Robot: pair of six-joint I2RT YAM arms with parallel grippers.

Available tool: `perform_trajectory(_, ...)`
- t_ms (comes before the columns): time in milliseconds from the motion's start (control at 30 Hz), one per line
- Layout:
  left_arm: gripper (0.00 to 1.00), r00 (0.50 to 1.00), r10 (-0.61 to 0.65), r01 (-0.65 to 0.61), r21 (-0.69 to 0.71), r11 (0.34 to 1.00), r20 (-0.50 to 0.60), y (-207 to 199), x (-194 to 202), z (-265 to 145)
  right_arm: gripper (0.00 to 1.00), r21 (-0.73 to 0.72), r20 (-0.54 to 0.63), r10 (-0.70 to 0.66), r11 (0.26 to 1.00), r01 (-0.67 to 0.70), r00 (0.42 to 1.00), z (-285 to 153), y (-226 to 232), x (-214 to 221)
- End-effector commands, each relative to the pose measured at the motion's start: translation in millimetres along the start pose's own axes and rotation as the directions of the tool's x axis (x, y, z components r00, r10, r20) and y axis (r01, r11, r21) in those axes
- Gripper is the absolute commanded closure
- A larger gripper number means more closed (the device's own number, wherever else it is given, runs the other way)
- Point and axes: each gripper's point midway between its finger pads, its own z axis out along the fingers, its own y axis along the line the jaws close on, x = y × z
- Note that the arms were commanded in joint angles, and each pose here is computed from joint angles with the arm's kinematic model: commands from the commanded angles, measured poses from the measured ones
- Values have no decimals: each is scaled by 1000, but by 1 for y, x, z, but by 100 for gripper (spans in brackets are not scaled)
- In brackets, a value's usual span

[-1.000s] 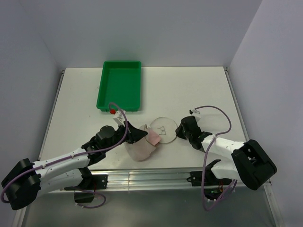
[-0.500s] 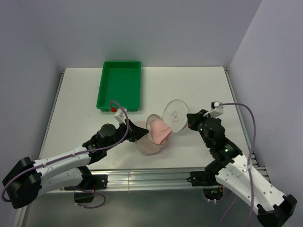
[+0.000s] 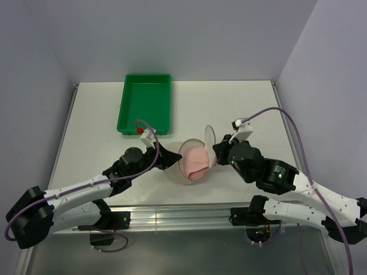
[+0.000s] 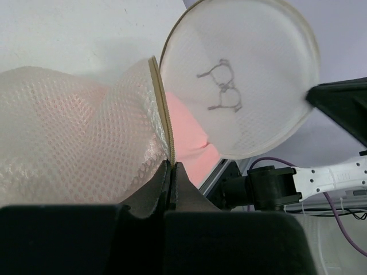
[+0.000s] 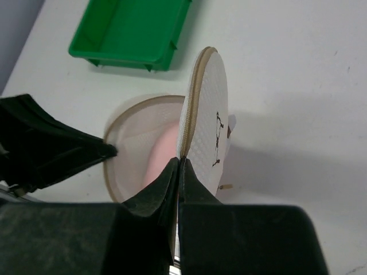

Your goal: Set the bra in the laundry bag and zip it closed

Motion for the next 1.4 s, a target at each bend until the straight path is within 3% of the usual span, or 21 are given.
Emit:
perform_trajectory(0, 100, 999, 13, -16, 52, 999, 41, -13, -12, 3, 100, -80, 45, -1, 997, 5, 999, -2, 32, -29)
perform_trajectory(100, 100, 997, 34, -36, 29, 999, 71, -12, -20, -4, 100, -92, 78, -13, 996, 20, 997, -7, 49, -44)
perform_trajectory(233, 100, 993, 48, -49, 12, 999, 108, -10, -40, -7, 100, -216, 226, 93, 975, -43, 970, -69, 42, -120)
perform_trajectory(300, 100, 992, 45, -53, 66, 996, 114, -29, -51, -2, 100, -271, 220, 95, 962, -32, 971, -83, 50, -131)
perform_trajectory(367, 100, 994, 40, -53, 130, 990, 99, -47, -53, 1, 100, -278, 200, 73, 960, -15, 977, -75, 59, -124)
perform_trajectory(467, 100, 998, 10, -19, 171, 985, 54, -57, -39, 10, 100, -183, 78, -61, 980, 74, 995, -37, 64, -77)
perform_trajectory(567, 100, 999, -13, 6, 145, 989, 48, -44, -30, 1, 100, -5, 63, -121, 993, 122, 991, -27, 23, -58)
perform_trajectory(667, 100, 997, -23, 18, 81, 997, 70, -21, -30, -9, 100, 82, 121, -105, 992, 96, 987, -52, -17, -80)
perform_trajectory(767, 100, 998, -36, 32, 92, 995, 42, -20, -26, 2, 100, 28, 155, -54, 998, 50, 986, -58, -5, -95)
perform_trajectory(833, 100, 999, -39, 37, 146, 989, 11, -36, -24, 9, 100, -47, 54, -107, 993, 109, 993, -29, 25, -59)
perform_trajectory(900, 100, 999, -34, 32, 147, 989, 10, -38, -23, 9, 100, -11, -33, -159, 987, 159, 987, -7, 33, -31)
perform_trajectory(967, 100, 999, -19, 14, 104, 994, 45, -32, -29, -2, 100, 39, -30, -181, 983, 182, 983, -8, 23, -32)
perform_trajectory(1100, 100, 995, 27, -30, 31, 999, 96, -16, -38, -20, 100, 15, 91, -105, 994, 104, 990, -44, 5, -72)
perform_trajectory(1367, 100, 998, 11, -15, 61, 998, 57, -15, -27, -11, 100, 28, -9, -151, 988, 151, 989, -15, 19, -35)
